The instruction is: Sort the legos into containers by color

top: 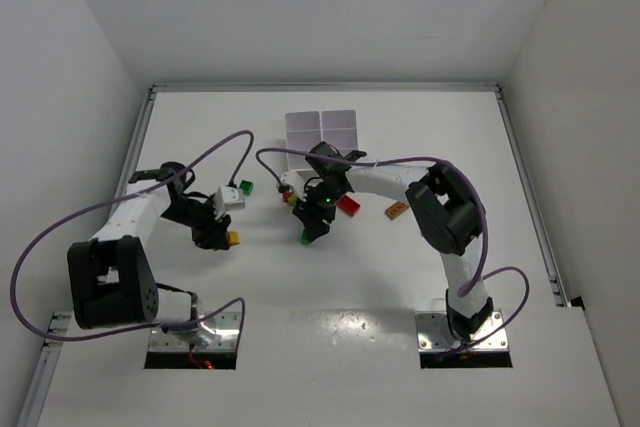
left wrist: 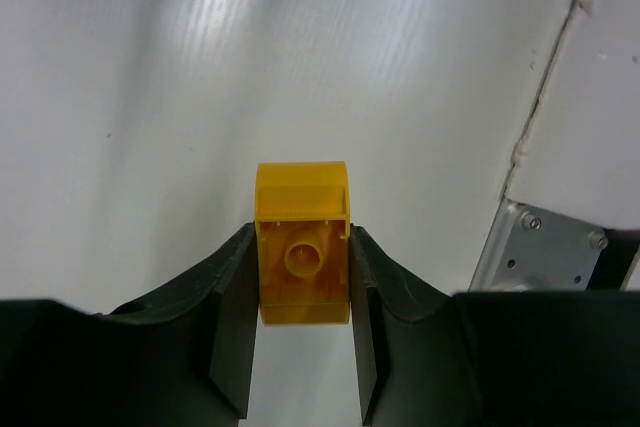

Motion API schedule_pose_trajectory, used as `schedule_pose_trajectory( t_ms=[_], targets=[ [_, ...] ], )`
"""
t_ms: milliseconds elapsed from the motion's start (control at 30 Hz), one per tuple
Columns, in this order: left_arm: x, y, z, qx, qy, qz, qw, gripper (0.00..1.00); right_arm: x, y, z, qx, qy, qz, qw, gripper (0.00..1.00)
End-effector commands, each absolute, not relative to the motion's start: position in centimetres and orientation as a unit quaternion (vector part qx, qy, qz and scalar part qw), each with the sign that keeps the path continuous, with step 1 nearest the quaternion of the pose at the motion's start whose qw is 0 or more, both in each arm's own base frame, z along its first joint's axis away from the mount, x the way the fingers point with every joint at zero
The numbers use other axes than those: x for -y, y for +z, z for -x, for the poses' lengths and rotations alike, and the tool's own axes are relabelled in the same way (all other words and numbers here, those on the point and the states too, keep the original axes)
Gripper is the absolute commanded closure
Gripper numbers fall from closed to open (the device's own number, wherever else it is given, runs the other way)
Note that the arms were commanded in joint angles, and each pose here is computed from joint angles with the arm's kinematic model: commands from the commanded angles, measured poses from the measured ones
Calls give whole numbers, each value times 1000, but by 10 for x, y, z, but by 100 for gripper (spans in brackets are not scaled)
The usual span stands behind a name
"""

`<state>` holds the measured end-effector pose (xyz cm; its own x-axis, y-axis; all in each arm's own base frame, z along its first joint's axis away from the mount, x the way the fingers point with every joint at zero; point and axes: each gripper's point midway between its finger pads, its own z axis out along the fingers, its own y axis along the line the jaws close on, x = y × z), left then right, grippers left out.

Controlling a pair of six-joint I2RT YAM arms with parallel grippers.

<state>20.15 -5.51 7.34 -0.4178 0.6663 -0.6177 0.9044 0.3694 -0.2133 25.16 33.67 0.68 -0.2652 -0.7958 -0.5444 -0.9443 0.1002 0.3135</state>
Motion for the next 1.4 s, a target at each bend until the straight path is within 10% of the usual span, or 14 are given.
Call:
schedule_pose_trajectory(
  t_ms=[0, 667, 1133, 1167, 1367],
  targets=[
    [69, 84, -185, -730, -263, -587, 231, 91, -359, 63, -280, -728, 330, 567, 201, 47],
    [239, 81, -165, -576, -306, -718, 243, 90, -221, 157, -407, -842, 268, 273, 380, 35],
    [275, 32, -149, -571, -312, -738, 177, 61, -233, 156, -370, -802, 329, 356, 348, 35],
    [275, 32, -150, -566, -311, -742, 179, 42, -236, 154, -372, -800, 337, 358, 343, 35],
    [279, 39, -149, -564, -308, -742, 190, 39, -251, 148, -368, -797, 352, 369, 323, 35]
  ],
)
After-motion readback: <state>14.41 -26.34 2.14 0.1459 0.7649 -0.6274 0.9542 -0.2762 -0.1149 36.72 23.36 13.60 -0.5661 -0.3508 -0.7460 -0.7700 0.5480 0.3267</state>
